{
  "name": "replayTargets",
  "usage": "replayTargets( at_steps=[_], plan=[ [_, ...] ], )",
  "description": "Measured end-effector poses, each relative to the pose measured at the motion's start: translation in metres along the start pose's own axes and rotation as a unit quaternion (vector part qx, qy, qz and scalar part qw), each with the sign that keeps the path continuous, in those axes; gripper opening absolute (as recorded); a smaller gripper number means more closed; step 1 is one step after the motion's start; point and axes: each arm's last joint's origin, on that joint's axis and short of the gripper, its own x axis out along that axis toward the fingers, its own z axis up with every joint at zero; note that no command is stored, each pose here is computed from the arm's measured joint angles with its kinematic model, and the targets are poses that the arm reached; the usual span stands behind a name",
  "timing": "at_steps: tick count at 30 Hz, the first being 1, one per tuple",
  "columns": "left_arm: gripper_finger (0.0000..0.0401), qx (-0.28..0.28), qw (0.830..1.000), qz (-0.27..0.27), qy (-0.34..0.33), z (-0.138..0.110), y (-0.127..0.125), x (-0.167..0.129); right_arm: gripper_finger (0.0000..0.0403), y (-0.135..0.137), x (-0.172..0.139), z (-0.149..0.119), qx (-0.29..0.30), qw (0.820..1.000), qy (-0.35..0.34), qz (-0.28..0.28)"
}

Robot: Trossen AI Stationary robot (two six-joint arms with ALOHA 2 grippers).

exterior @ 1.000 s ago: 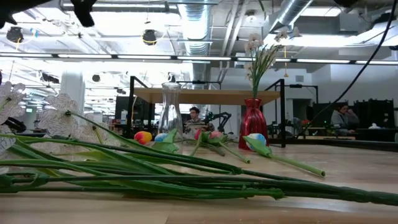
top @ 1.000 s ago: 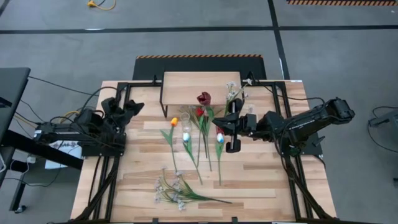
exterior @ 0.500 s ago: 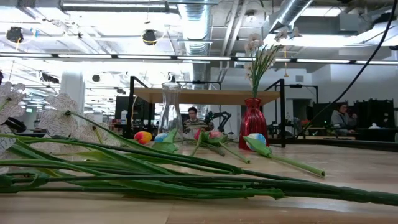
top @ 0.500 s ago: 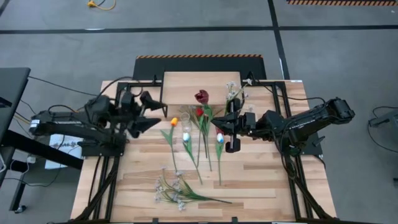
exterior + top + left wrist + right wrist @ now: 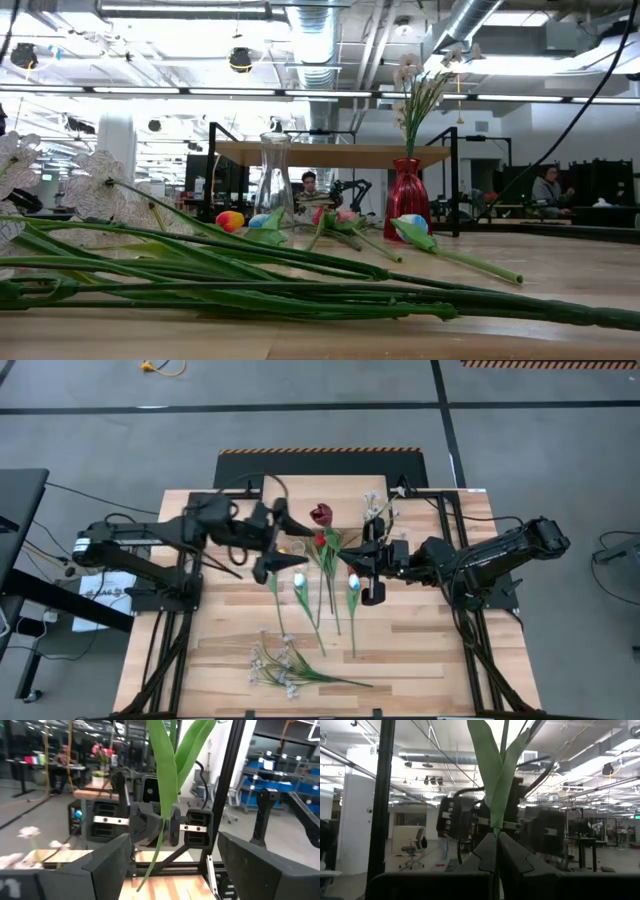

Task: Pick and place flowers into a vace then onto a shelf
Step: Put the dark red flower into the red vase

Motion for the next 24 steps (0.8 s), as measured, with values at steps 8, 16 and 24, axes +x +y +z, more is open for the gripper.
replayTargets(
  at_steps=[8, 16, 24],
  plan=[
    [0.0287, 0.008, 1.0, -0.016, 0.005, -0.001, 0.007, 0.03, 0.0, 0.001, 0.002, -0.004, 0.0, 1.0, 0.02, 0.003],
    [0.0287, 0.026, 0.999, -0.031, -0.024, 0.003, 0.007, 0.038, 0.0, 0.001, 0.002, -0.006, 0.003, 0.999, 0.032, 0.005],
    [0.0265, 0.036, 0.998, -0.03, -0.038, 0.006, 0.007, 0.037, 0.0, 0.002, 0.001, -0.008, 0.002, 0.999, 0.039, 0.006]
  ],
)
